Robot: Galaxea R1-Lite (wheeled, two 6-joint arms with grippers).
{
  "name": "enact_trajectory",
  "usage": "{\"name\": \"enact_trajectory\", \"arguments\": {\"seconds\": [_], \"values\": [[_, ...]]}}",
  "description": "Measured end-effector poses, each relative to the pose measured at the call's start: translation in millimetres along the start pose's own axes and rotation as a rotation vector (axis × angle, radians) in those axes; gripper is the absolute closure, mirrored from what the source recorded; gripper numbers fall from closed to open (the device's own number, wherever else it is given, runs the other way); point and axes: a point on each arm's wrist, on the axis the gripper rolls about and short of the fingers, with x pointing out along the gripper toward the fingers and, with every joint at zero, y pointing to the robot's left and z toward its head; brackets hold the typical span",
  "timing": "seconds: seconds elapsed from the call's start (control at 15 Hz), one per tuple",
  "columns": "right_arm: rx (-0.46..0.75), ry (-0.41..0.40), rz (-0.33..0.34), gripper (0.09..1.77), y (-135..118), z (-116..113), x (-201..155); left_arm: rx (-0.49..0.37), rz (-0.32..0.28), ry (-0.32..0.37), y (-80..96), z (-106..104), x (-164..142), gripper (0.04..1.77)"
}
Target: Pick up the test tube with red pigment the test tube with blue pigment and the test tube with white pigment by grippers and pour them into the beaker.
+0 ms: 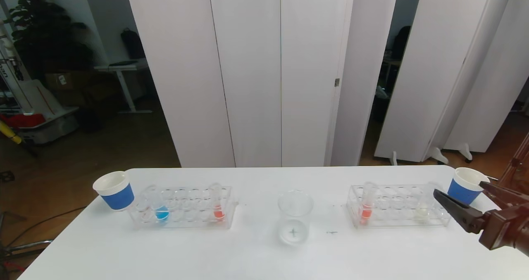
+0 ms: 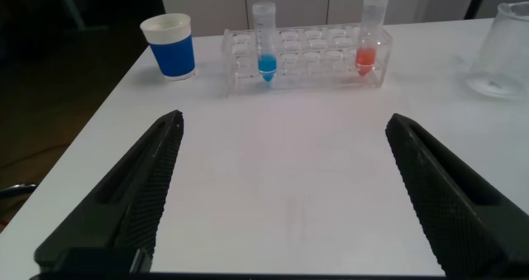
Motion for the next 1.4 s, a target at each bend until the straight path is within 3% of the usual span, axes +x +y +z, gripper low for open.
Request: {"name": "enact_trajectory", "arguments": {"seconds": [0.6, 1.4], "values": [[0.028, 0.159, 0.061, 0.11, 13, -31, 22, 0.0, 0.0, 0.0, 0.0, 0, 0, 0.06], [0.018, 0.189, 0.094, 0.11, 25, -39, 71, 0.0, 0.0, 0.0, 0.0, 0, 0, 0.06]]}}
